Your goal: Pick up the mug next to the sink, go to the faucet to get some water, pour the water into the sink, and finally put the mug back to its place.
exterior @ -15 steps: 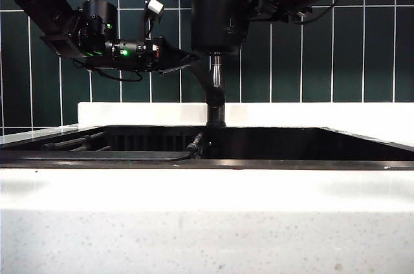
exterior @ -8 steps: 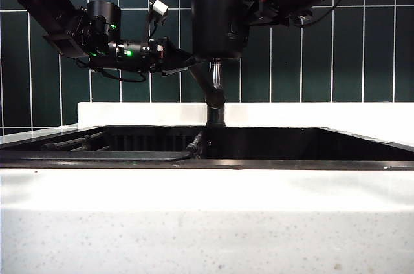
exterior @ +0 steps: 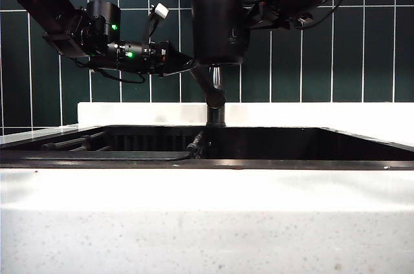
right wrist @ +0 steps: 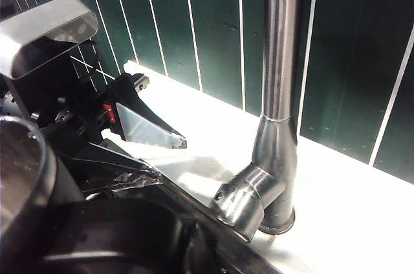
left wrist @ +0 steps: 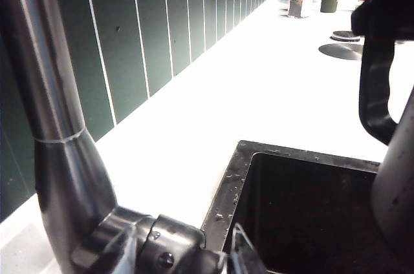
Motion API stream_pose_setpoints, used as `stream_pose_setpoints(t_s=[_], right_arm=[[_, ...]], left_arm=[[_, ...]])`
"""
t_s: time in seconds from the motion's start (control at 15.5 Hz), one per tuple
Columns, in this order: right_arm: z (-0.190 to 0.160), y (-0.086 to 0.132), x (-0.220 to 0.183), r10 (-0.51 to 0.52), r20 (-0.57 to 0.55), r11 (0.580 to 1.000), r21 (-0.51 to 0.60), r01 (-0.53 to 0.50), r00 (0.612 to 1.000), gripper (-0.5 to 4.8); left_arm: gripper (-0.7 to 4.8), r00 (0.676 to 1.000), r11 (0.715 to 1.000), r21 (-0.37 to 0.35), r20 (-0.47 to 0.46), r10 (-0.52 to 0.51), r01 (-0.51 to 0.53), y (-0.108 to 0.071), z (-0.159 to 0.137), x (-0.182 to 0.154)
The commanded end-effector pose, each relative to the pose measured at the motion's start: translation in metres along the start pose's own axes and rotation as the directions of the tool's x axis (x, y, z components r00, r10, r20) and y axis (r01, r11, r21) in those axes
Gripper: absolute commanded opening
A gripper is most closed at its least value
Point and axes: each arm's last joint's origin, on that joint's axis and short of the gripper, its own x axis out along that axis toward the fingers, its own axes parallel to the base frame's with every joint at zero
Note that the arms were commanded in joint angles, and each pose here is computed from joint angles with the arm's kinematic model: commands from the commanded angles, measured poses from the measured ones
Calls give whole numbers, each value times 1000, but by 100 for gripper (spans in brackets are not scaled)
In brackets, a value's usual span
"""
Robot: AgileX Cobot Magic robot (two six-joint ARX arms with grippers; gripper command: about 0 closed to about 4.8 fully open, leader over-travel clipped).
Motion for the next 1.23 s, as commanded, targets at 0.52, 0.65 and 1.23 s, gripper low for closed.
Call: stream_pose_setpoints(t_s=[0.52,0.65,1.23], right_arm=[[11,2,-3,7,56,1000,-18,-6,998,-1],[11,2,-3,7,57,1000,-18,-6,998,-1],[16,-7,-19,-94,-6,987,-132,93,996,-1]], left_arm=[[175,878,880,83,-69,473,-467,13,3,-3],[175,861,864,83,-77,502,-497,15,3,-5],[189,935,973,-34,-286,209,-228,-31,62,-28]])
